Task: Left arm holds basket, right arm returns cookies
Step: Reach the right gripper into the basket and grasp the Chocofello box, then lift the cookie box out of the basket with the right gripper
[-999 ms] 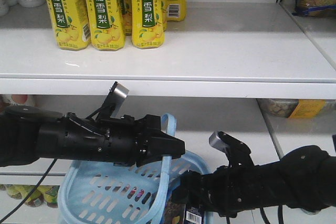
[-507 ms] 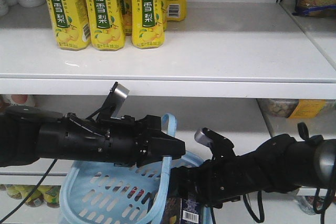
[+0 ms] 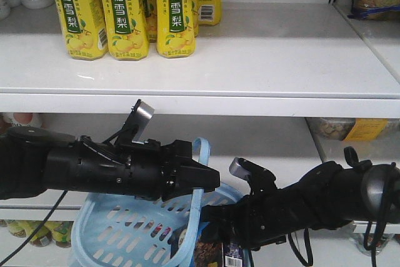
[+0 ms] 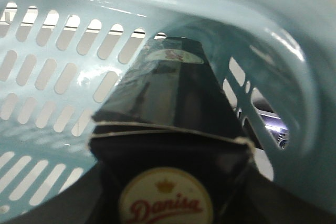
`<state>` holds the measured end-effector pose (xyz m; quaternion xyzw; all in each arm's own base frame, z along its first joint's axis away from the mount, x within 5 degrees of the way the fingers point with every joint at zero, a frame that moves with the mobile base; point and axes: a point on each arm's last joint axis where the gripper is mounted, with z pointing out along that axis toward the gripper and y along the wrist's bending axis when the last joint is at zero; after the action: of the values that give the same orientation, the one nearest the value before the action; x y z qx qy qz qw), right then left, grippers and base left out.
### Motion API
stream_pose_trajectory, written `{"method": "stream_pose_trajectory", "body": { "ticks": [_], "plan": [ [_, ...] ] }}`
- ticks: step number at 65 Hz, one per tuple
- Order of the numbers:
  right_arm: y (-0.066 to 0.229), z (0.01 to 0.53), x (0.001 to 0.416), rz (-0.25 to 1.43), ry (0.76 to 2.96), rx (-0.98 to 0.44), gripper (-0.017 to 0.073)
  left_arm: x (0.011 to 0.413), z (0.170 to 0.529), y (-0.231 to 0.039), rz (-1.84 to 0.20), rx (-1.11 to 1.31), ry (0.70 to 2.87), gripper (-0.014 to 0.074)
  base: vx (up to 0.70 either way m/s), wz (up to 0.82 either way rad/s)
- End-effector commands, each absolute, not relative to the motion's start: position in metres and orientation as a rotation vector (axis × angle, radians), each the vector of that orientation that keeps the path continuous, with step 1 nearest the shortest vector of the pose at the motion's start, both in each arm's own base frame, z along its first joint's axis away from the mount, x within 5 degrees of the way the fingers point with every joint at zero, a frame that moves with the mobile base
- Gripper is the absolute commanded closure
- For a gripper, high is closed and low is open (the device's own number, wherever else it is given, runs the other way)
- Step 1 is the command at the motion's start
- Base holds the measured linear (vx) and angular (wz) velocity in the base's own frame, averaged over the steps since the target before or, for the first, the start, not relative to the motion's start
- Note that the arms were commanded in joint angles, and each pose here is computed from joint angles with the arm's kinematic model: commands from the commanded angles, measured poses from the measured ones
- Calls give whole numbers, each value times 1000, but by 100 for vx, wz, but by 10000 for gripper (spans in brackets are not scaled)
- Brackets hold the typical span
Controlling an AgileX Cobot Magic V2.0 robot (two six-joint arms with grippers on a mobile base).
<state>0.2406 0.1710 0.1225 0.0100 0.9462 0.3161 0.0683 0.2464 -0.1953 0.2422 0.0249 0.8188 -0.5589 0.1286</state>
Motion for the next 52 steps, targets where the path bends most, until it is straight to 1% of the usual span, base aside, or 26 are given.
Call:
{"method": "stream_pose_trajectory", "body": {
  "ticks": [1, 9, 18, 30, 38, 47, 52],
  "plan": [
    [174, 134, 242, 991, 2809, -15, 351, 249, 275, -195, -1711, 60, 2203, 596, 0, 0],
    [174, 135, 242, 994, 2810, -17, 368, 249, 275, -195, -1711, 60, 2203, 596, 0, 0],
    [174, 135, 242, 998, 2810, -19, 367, 249, 275, -195, -1711, 60, 2203, 596, 0, 0],
    [171, 152, 242, 1002, 2754, -54, 367, 249, 275, -195, -1711, 60, 2203, 596, 0, 0],
    [161, 166, 241, 1008, 2703, -18, 367, 249, 275, -195, -1711, 60, 2203, 596, 0, 0],
    [141, 178, 238, 1008, 2669, 26, 367, 249, 275, -195, -1711, 60, 2203, 596, 0, 0],
    [131, 185, 233, 1040, 2651, 51, 367, 249, 275, -195, -1711, 60, 2203, 596, 0, 0]
  ]
}}
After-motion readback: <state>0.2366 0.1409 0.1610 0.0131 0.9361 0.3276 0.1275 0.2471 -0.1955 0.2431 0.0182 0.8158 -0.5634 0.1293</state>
